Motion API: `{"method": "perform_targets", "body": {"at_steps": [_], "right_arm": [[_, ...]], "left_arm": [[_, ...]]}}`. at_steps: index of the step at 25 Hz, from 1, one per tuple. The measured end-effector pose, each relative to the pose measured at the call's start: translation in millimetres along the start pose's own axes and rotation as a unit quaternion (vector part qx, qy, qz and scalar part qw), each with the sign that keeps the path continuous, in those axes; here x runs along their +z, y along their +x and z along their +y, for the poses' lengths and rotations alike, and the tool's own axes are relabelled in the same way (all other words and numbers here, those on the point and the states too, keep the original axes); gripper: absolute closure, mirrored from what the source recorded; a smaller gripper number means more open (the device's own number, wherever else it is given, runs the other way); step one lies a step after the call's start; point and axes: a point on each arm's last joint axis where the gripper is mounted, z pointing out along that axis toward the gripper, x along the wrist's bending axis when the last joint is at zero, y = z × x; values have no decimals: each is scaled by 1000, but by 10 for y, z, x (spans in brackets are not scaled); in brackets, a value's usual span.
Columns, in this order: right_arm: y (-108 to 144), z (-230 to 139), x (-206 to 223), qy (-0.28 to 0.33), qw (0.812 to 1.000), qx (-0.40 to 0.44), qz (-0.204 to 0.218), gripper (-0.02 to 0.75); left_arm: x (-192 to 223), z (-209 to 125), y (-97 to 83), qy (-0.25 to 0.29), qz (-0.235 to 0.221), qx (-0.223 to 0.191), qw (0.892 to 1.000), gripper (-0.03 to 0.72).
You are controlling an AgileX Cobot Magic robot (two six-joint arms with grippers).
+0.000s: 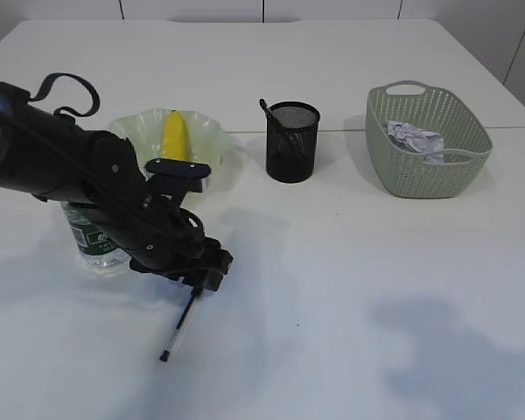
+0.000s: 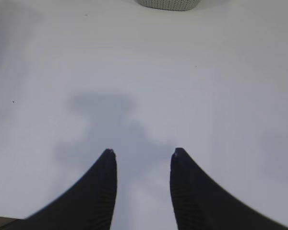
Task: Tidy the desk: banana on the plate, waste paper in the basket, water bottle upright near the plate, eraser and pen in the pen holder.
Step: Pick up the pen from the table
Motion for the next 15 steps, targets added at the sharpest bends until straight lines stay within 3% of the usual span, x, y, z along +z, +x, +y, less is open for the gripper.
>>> {"method": "perform_targets", "body": {"at_steps": [7, 15], "right_arm": [[0, -2, 0, 1, 1000, 0, 0, 456], [-2, -10, 0, 5, 1000, -1, -1, 456]], "left_arm": [[113, -36, -136, 1, -7, 9, 1000, 278], [118, -32, -145, 2, -8, 11, 1000, 350]]}}
